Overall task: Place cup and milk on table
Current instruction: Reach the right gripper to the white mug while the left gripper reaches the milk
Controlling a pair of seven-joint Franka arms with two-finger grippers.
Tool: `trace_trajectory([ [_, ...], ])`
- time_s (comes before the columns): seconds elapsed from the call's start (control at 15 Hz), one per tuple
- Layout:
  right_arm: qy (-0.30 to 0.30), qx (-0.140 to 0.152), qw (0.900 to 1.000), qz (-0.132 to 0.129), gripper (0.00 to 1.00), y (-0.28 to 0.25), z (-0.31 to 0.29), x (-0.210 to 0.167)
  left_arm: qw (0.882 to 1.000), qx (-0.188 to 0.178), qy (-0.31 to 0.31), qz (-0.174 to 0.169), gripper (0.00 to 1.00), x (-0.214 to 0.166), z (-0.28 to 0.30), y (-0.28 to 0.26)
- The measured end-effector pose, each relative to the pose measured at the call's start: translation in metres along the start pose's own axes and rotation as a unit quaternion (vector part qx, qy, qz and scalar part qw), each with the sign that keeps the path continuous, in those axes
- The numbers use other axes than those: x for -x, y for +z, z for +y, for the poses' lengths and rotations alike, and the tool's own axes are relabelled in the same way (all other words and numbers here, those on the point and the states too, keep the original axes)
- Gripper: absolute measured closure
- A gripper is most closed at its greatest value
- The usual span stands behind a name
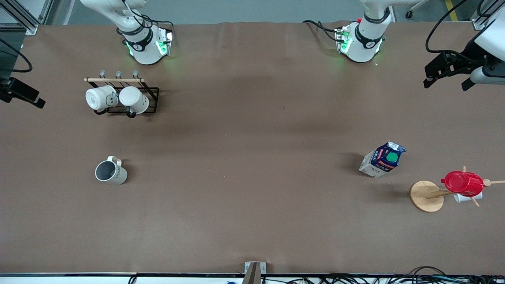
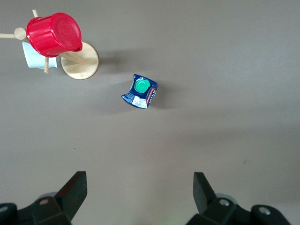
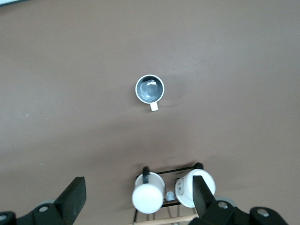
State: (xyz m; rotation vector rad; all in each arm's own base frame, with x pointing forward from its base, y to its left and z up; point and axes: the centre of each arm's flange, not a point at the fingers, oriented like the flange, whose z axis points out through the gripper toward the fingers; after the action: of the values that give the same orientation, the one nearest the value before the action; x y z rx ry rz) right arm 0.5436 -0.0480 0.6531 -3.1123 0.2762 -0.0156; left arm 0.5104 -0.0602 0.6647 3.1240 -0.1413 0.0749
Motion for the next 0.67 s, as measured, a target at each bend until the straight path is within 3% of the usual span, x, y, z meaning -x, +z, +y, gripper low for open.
trace_trajectory([
  [0.4, -0.009, 0.008, 1.0, -0.012, 0.0, -0.005, 0.002, 0.005, 1.0, 0.001, -0.004, -0.001, 0.0, -0.007, -0.005, 0.002],
  [0.67, -0.01, 0.008, 1.0, -0.013, 0.0, -0.005, 0.002, 0.004, 1.0, 0.006, -0.001, -0.02, 0.0, -0.044, -0.015, 0.058],
])
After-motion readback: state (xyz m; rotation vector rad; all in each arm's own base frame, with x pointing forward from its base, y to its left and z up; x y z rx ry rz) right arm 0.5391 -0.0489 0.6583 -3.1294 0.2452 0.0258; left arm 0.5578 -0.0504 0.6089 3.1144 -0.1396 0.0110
